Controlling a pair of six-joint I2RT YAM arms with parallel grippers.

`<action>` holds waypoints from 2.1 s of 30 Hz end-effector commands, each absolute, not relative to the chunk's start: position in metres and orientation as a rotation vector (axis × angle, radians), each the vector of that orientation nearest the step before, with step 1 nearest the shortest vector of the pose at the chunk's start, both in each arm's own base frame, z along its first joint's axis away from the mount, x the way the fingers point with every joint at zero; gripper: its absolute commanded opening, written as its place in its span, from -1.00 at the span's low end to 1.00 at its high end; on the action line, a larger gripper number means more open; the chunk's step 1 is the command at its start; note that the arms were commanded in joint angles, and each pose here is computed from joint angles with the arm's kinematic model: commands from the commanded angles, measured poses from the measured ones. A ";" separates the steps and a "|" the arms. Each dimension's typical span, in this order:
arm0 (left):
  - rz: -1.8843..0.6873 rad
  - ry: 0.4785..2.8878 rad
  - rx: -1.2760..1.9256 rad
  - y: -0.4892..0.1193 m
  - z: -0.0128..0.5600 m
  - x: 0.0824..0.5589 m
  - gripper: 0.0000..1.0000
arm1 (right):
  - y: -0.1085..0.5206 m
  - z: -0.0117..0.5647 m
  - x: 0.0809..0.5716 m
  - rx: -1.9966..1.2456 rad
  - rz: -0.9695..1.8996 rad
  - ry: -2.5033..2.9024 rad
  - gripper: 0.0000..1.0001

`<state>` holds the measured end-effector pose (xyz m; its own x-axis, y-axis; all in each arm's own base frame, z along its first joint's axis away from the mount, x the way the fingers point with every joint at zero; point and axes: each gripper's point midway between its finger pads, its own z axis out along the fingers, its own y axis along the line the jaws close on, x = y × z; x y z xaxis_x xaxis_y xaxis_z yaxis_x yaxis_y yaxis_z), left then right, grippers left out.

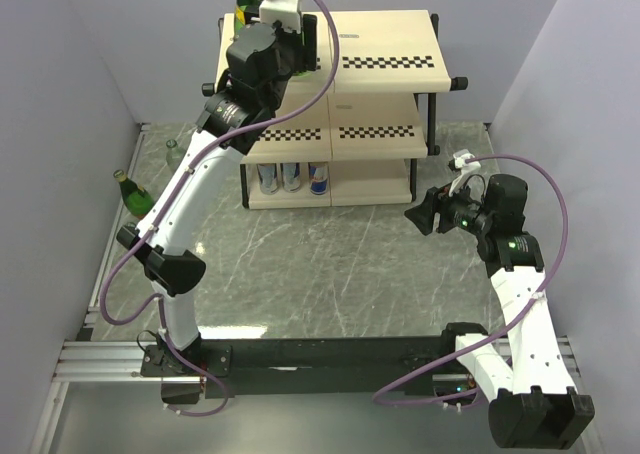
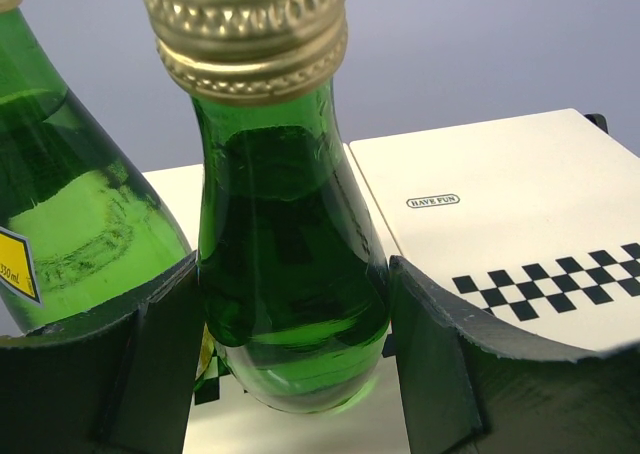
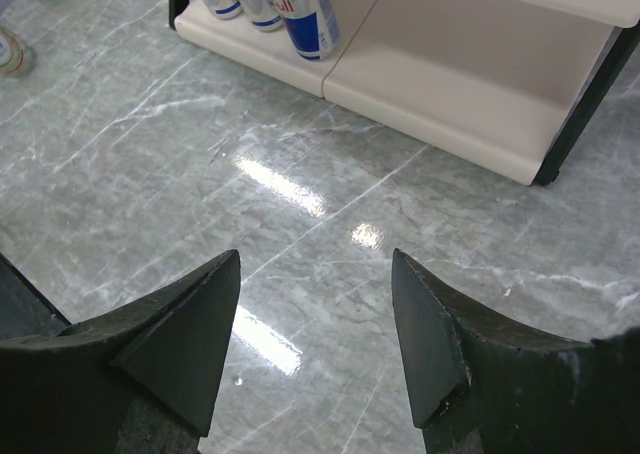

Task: Place and organize the beverage onto the shelf
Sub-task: Place the drink on the shelf.

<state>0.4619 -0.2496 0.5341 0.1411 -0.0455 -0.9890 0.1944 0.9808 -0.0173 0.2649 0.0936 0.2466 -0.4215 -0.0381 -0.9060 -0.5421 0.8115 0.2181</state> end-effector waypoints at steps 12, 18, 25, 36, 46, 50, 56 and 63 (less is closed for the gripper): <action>-0.297 1.178 0.009 -0.235 0.616 0.439 -0.19 | 0.094 0.249 0.267 -0.436 0.598 1.926 0.37; -0.296 1.180 0.010 -0.237 0.613 0.442 -0.05 | 0.093 0.249 0.267 -0.433 0.596 1.926 0.37; -0.295 1.182 0.012 -0.238 0.612 0.443 0.07 | 0.093 0.250 0.268 -0.434 0.593 1.925 0.37; -0.295 1.180 0.007 -0.237 0.612 0.443 0.22 | 0.093 0.250 0.268 -0.434 0.590 1.924 0.37; -0.295 1.180 0.007 -0.238 0.612 0.444 0.29 | 0.092 0.249 0.268 -0.433 0.587 1.925 0.37; -0.292 1.182 0.007 -0.238 0.611 0.445 0.32 | 0.092 0.249 0.268 -0.432 0.586 1.925 0.37; -0.292 1.183 0.008 -0.238 0.610 0.444 0.37 | 0.092 0.249 0.268 -0.430 0.583 1.926 0.37; -0.293 1.181 0.007 -0.237 0.612 0.443 0.46 | 0.092 0.249 0.268 -0.431 0.584 1.926 0.37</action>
